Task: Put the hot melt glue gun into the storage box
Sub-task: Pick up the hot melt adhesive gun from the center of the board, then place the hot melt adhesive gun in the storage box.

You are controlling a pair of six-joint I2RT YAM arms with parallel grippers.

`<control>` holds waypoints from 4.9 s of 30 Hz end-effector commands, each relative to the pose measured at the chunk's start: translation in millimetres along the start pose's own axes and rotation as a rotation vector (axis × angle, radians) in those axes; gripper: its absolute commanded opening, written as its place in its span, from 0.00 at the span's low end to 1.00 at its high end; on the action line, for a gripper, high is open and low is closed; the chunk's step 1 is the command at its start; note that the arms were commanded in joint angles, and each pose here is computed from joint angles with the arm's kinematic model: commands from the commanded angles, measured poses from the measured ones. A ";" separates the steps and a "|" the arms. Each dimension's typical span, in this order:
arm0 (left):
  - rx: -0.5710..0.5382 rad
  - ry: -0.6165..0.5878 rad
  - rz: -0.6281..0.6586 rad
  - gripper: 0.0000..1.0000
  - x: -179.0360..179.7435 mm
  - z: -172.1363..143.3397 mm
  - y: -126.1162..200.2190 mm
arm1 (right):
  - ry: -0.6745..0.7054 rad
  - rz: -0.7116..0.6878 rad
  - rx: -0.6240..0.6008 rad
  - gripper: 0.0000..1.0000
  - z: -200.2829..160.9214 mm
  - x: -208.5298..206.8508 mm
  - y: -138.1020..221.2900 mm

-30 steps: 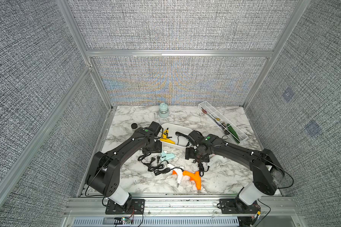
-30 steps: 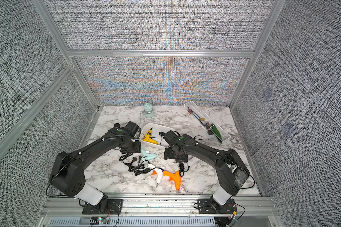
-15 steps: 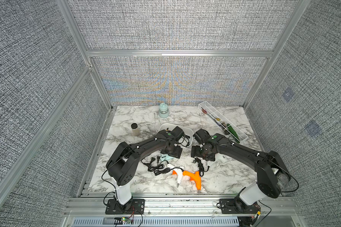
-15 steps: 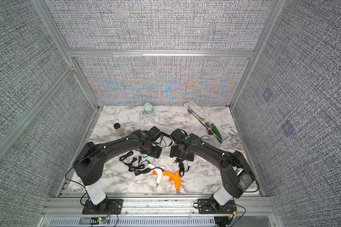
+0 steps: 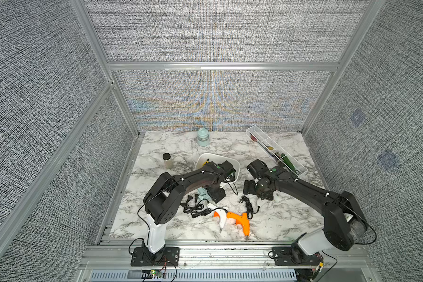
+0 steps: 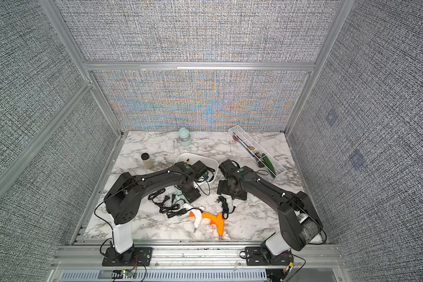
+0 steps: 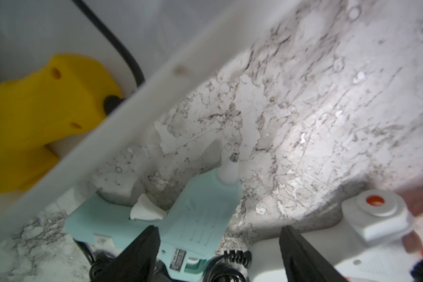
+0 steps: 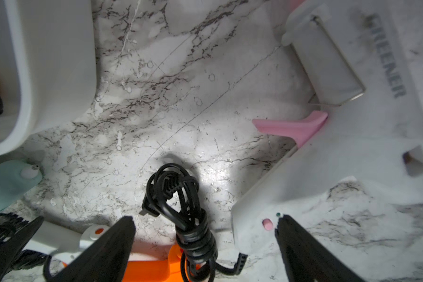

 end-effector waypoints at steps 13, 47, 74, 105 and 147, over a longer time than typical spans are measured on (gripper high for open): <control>0.072 -0.094 -0.036 0.72 -3.3 7.1 -36.0 | 0.000 -0.017 -0.003 0.96 3.3 -0.3 0.0; 0.003 0.039 0.188 0.03 27.9 -10.4 32.5 | 0.001 -0.016 -0.021 0.96 11.1 1.3 3.0; -0.774 0.143 0.201 0.00 64.0 34.3 298.6 | -0.077 -0.035 -0.086 0.96 32.4 -25.5 5.8; -0.934 0.354 -0.532 0.00 117.3 51.3 259.9 | -0.098 -0.052 -0.081 0.96 33.6 -36.9 1.9; -0.536 0.557 -0.954 0.15 158.3 26.2 26.9 | -0.103 -0.044 -0.072 0.96 34.3 -41.4 -3.7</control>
Point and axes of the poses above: each gripper's point midway between its finger pads, its own y axis back along the fingers, its own x axis along the line the jaws close on, z = x × y, the point moved 10 cm from there along y, back along the fingers, and after that the axes turned 4 degrees about -y, right-handed, at the moved point
